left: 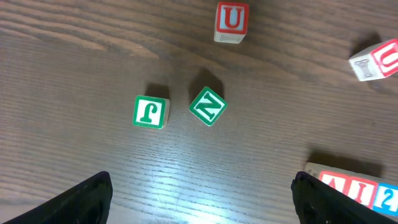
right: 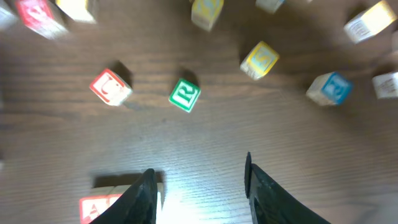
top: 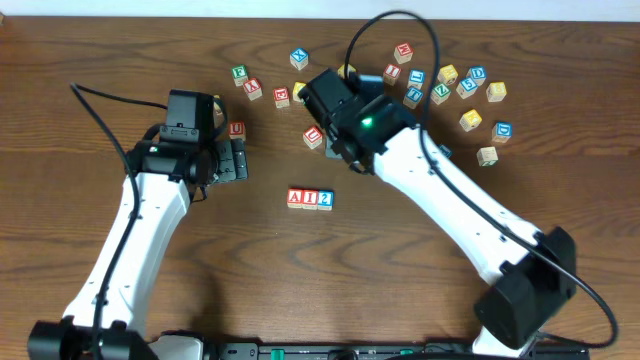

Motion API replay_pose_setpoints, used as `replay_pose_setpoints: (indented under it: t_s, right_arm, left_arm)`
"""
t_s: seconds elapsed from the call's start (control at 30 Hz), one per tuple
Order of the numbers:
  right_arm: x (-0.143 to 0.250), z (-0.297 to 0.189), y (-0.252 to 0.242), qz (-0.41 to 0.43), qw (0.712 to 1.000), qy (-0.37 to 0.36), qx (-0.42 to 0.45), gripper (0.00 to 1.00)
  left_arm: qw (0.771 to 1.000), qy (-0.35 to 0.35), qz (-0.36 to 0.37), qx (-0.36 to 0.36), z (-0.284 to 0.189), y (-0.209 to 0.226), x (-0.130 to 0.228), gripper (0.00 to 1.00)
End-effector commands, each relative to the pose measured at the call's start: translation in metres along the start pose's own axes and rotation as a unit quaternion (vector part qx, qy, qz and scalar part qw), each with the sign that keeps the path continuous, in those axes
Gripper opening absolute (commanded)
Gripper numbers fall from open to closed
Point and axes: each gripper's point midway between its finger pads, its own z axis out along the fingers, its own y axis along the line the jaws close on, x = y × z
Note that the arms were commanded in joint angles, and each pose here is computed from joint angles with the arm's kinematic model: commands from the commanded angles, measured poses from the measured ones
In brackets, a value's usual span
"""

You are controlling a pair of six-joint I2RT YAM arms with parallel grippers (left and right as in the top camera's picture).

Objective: Spell out AI2
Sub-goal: 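Move the right arm up and away toward the back right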

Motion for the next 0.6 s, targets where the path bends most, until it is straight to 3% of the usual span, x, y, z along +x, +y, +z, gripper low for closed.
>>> replay_pose_setpoints:
  t_s: [0.0,0.13,0.23,0.3,0.4,0.57]
  right_arm:
    - [-0.020,-0.030,-0.009,0.002,1.000,-0.030,-0.002,0.45]
    - [-0.024,-0.049,-0.016,0.006,0.999,-0.038,-0.009,0.57]
    - [-0.028,-0.061,-0.020,0.013,0.999,-0.050,-0.018,0.87]
    - [-0.032,-0.070,-0.024,0.018,0.998,-0.063,-0.019,0.99]
    - [-0.040,-0.084,-0.034,0.026,0.996,-0.088,-0.014,0.99]
    - [-0.051,-0.109,-0.052,0.043,0.991,-0.128,-0.009,0.99]
  left_arm:
    - [1.000,0.005,0.014,-0.012,0.009,0.003,-0.002,0.90]
    - [1.000,0.017,0.015,-0.014,0.018,0.003,0.000,0.89]
    - [1.000,0.023,0.015,-0.016,0.022,0.003,0.001,0.89]
    - [0.999,0.026,0.016,-0.016,0.024,0.003,0.002,0.89]
    - [0.999,0.033,0.016,-0.018,0.025,0.004,0.005,0.88]
    - [0.998,0.054,0.016,0.010,0.030,-0.005,0.018,0.72]
